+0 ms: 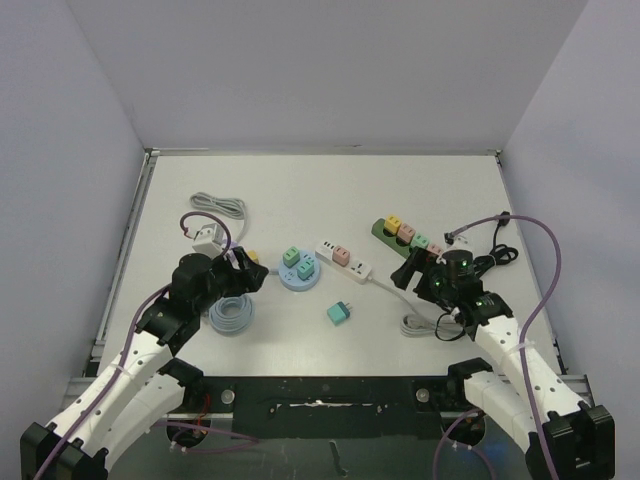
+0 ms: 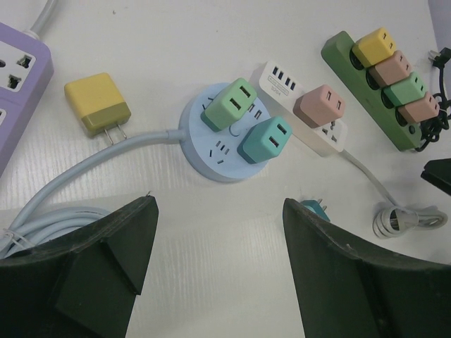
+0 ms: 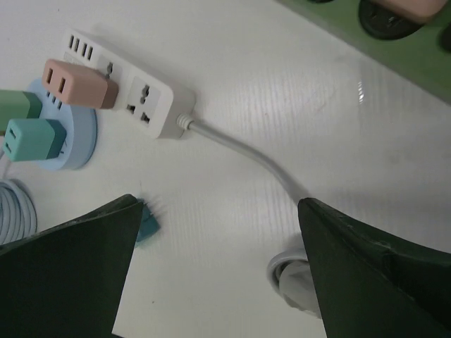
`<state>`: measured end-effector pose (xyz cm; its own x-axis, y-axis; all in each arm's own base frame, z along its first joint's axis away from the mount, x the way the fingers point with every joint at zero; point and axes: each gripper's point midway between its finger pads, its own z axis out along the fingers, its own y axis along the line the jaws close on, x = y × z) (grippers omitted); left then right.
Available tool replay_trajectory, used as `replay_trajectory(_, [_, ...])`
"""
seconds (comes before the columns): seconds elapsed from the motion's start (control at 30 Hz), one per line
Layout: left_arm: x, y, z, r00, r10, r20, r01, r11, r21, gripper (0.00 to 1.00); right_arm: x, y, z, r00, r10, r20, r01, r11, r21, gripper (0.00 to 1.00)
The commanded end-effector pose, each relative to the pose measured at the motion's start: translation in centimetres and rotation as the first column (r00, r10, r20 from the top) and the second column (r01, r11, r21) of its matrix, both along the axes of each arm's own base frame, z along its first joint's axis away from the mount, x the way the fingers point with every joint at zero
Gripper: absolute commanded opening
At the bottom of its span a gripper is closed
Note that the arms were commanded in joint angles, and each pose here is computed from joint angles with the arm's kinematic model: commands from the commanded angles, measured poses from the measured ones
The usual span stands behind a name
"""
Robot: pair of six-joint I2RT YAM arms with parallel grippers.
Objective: Insert the plug
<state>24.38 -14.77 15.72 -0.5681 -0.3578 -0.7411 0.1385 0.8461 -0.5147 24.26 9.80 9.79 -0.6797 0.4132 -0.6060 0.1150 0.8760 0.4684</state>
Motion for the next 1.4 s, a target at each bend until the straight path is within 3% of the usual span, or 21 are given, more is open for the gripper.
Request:
replay_trajectory(0.0, [1.1, -0.2, 2.8, 0.996, 0.008, 0.087, -0.006, 1.000, -0.028, 0.69, 0.5, 3.7, 1.8, 1.000, 0.013, -0.003, -0.012, 0.997, 0.080, 0.97])
replay_trajectory(0.2, [0.8, -1.0, 2.0, 0.998, -0.009, 0.066, 0.014, 0.997, -0.078, 0.69, -0.2, 8.7, 0.7, 0.992, -0.040, -0.116, 0.035, 0.998, -0.047, 0.98])
replay_trajectory(0.37, [0.4, -1.3, 1.3, 0.999, -0.014, 0.039, 0.018, 0.993, -0.113, 0.69, -0.9, 12.4, -0.3, 0.976, -0.085, -0.201, 0.072, 0.995, -0.071, 1.00])
replay_trajectory(0.57, [-0.1, -1.7, 0.4, 0.999, -0.033, 0.010, 0.034, 0.990, -0.136, 0.69, -2.2, 13.9, -3.0, 0.939, -0.153, -0.308, 0.134, 0.987, -0.084, 0.91])
replay_trajectory(1.1, [-0.4, -2.0, 0.0, 0.999, -0.045, 0.011, 0.046, 0.987, -0.154, 0.69, -1.7, 16.8, -5.5, 0.919, -0.129, -0.372, 0.096, 0.990, -0.107, 0.83])
replay_trajectory(1.37, [-0.7, -2.2, -0.6, 0.998, -0.052, -0.019, 0.048, 0.984, -0.172, 0.69, -1.8, 17.8, -6.0, 0.907, -0.117, -0.404, 0.095, 0.993, -0.074, 0.61])
